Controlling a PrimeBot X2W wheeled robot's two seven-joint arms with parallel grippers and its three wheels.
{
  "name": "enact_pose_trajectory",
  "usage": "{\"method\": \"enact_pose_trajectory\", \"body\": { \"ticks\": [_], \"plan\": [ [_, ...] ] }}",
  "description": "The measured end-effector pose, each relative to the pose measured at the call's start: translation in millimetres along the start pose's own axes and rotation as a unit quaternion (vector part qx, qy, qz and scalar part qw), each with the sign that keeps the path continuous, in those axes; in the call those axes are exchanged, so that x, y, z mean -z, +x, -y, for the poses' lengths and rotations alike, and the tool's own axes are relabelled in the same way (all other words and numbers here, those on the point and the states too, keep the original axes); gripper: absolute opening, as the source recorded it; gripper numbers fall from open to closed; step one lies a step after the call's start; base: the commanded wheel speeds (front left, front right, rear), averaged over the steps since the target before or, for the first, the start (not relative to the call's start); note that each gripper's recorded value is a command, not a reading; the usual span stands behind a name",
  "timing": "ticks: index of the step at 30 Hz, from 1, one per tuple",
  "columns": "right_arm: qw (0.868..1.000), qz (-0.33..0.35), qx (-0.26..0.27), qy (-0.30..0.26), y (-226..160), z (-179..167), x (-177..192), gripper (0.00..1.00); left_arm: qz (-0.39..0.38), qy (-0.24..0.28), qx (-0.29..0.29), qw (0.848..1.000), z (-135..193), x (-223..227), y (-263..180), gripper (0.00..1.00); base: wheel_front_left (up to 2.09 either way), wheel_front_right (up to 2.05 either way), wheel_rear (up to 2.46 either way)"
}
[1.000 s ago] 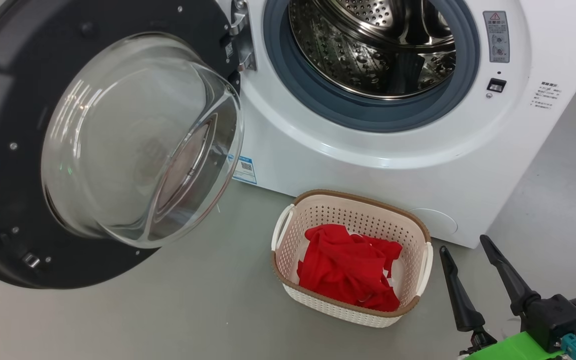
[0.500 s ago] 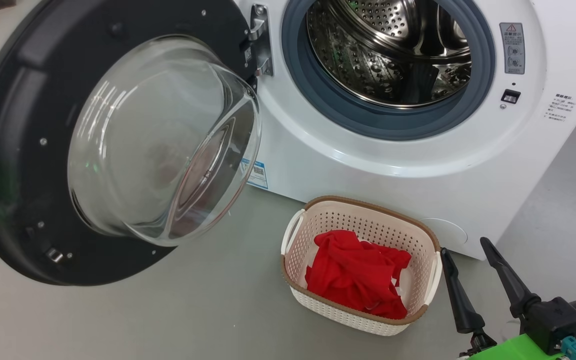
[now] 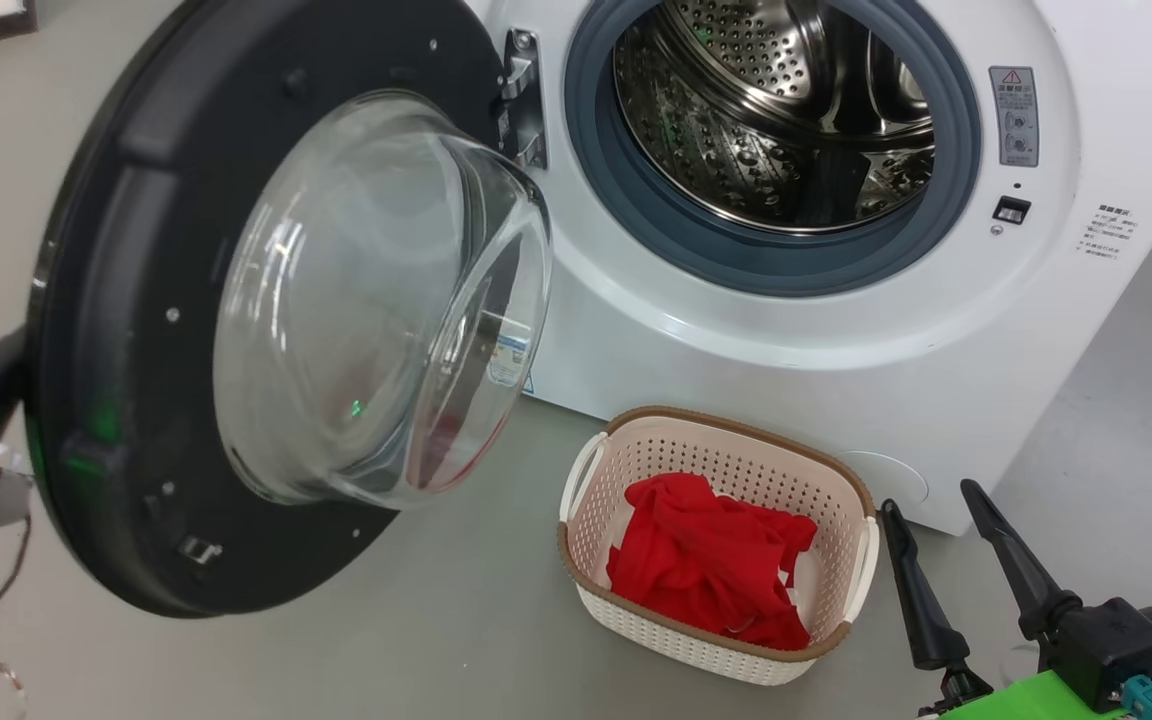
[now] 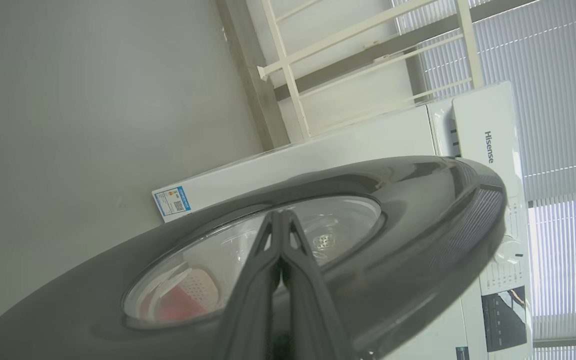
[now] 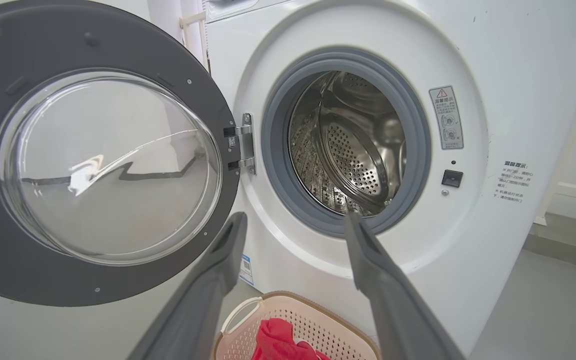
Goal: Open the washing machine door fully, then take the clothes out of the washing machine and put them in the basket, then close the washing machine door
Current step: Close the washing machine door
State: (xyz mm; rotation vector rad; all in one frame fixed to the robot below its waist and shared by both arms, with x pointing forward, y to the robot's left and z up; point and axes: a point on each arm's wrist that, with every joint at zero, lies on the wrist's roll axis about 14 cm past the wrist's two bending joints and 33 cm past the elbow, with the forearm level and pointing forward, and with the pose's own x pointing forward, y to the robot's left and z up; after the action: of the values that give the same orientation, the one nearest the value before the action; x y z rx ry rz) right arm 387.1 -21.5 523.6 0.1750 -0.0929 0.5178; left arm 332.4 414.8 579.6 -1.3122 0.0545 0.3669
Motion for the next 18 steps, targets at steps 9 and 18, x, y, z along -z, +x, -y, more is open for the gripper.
{"method": "enact_pose_trajectory", "body": {
  "ticks": [9,18],
  "plan": [
    [1.000,0.005,0.001,0.006,0,0,-2,1.00,-0.028,0.000,0.040,0.999,15,26,-7,0.00,0.00,0.00,0.00],
    [1.000,0.003,0.006,0.009,-1,3,1,1.00,-0.069,-0.003,0.079,0.994,30,64,-10,0.00,0.00,0.00,0.00]
  ]
}}
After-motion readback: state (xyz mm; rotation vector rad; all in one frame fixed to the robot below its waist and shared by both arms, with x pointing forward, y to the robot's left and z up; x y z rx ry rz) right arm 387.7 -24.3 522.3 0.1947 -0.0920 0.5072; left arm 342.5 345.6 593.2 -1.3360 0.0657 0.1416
